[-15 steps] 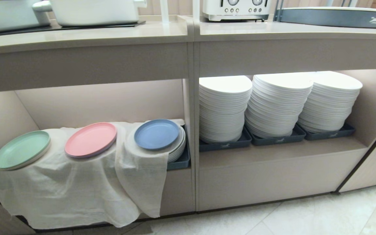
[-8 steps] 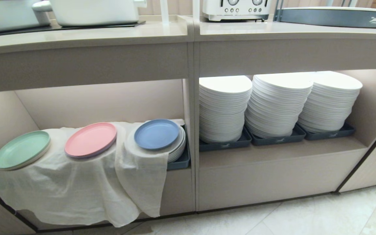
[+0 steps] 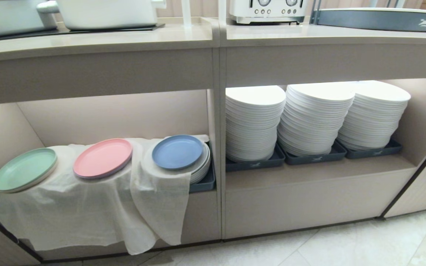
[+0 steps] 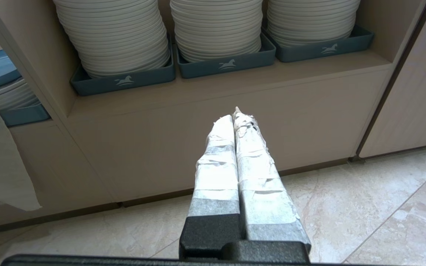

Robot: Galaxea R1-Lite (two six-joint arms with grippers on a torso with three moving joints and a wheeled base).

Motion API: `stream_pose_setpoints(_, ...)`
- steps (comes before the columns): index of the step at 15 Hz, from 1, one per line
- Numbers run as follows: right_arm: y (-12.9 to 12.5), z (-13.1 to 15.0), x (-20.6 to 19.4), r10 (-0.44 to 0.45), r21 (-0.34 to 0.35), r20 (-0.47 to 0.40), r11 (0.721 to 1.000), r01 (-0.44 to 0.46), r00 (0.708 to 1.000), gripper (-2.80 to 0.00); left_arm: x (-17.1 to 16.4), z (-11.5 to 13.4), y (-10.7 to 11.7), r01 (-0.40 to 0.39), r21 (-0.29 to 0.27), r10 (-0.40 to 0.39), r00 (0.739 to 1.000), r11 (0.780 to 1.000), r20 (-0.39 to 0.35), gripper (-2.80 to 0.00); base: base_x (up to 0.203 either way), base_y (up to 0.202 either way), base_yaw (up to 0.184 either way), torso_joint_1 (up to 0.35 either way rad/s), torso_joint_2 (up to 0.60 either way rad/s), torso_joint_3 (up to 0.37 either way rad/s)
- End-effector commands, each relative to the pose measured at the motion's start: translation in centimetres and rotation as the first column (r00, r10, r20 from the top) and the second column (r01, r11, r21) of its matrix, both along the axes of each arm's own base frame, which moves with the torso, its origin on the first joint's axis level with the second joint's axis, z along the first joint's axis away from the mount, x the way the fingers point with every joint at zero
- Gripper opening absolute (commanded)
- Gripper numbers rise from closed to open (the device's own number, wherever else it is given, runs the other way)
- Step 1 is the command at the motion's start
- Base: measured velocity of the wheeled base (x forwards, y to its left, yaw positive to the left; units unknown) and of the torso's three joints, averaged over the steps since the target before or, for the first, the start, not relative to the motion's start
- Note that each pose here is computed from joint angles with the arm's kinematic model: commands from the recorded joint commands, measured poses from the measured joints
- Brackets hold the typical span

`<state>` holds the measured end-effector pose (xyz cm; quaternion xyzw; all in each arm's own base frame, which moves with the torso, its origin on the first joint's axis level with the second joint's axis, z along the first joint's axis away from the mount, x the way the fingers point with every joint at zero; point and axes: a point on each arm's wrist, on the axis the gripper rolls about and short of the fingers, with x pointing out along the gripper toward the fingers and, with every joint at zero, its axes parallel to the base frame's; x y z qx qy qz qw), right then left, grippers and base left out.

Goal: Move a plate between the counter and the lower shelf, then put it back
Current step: Pick up the plate in the cupboard

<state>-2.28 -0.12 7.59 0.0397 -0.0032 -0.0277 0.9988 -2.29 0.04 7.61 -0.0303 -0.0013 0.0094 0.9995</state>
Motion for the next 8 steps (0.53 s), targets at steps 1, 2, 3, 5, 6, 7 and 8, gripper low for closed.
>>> stream_pose_setpoints(1,0.0,0.0,0.0,-0.001,0.0,0.0,1.0,0.001,1.0,-2.8,0.02,0.04,0.0,-0.001,-0.001,0.001,1.0,1.0,0.006,-2.8,0.0,0.0,0.0,0.0,0.0,0.0)
stream_pose_setpoints(2,0.0,0.01,0.0,-0.001,0.0,0.001,1.0,0.001,1.0,-2.8,0.02,0.04,0.0,-0.001,-0.001,0.001,1.0,1.0,0.006,-2.8,0.0,0.0,0.0,0.0,0.0,0.0)
stream_pose_setpoints(3,0.0,0.0,0.0,0.0,0.0,0.0,1.0,0.0,1.0,-2.8,0.02,0.04,0.0,-0.001,-0.001,0.001,1.0,1.0,0.006,-2.8,0.0,0.0,0.0,0.0,0.0,0.0)
stream_pose_setpoints(5,0.0,0.0,0.0,-0.001,0.0,0.0,1.0,0.001,1.0,-2.8,0.02,0.04,0.0,-0.001,-0.001,0.001,1.0,1.0,0.006,-2.8,0.0,0.0,0.0,0.0,0.0,0.0)
stream_pose_setpoints(6,0.0,0.0,0.0,0.0,0.0,0.0,1.0,0.0,1.0,-2.8,0.02,0.04,0.0,-0.001,-0.001,0.001,1.0,1.0,0.006,-2.8,0.0,0.0,0.0,0.0,0.0,0.0)
stream_pose_setpoints(7,0.0,0.0,0.0,0.0,0.0,0.0,1.0,0.0,1.0,-2.8,0.02,0.04,0.0,-0.001,-0.001,0.001,1.0,1.0,0.006,-2.8,0.0,0.0,0.0,0.0,0.0,0.0)
stream_pose_setpoints(8,0.0,0.0,0.0,0.0,0.0,0.0,1.0,0.0,1.0,-2.8,0.02,0.04,0.0,-0.001,-0.001,0.001,1.0,1.0,0.006,-2.8,0.0,0.0,0.0,0.0,0.0,0.0)
